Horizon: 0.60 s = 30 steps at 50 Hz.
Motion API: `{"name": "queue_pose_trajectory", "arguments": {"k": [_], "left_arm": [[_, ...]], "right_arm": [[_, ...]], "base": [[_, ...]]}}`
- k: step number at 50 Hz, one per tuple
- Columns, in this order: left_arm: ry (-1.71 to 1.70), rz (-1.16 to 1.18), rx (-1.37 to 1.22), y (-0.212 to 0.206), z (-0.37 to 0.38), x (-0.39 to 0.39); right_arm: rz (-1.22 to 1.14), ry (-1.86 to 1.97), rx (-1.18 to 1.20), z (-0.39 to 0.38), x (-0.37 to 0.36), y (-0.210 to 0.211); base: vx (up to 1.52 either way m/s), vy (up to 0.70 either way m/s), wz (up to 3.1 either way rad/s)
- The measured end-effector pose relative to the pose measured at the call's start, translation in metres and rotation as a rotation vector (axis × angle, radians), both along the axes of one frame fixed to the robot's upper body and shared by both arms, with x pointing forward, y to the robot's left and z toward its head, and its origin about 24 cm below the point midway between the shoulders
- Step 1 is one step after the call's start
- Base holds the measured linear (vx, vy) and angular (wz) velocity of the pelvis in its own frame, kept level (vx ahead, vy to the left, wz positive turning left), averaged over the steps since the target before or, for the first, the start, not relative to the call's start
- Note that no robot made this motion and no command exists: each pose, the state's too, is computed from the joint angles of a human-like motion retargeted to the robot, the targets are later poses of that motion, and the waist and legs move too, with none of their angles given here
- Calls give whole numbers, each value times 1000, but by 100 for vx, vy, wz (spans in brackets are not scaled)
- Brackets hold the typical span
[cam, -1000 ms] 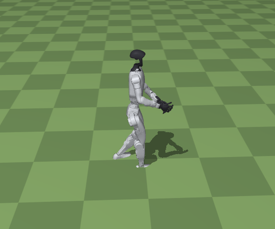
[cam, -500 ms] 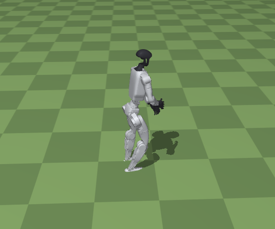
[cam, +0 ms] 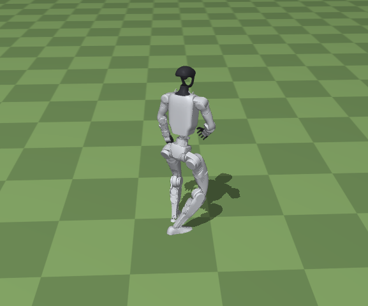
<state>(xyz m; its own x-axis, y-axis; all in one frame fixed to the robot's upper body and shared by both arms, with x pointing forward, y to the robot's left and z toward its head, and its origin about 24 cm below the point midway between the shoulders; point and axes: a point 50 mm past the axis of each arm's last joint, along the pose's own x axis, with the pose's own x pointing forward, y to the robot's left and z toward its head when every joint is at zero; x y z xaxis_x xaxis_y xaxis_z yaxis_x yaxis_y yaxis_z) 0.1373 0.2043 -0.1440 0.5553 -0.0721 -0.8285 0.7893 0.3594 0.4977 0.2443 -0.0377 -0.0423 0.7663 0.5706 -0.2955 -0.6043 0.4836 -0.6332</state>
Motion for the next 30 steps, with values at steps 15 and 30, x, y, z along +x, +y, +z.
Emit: {"name": "queue_pose_trajectory", "arguments": {"k": [15,30], "left_arm": [[-44,146,8,16,-1,-13],[-264,315,-120,-20,8,16]], "right_arm": [[-25,-167,61,40,30,0],[-67,-134,-133,6,28,-29]], "base": [[20,3,130],[23,-14,75]]}}
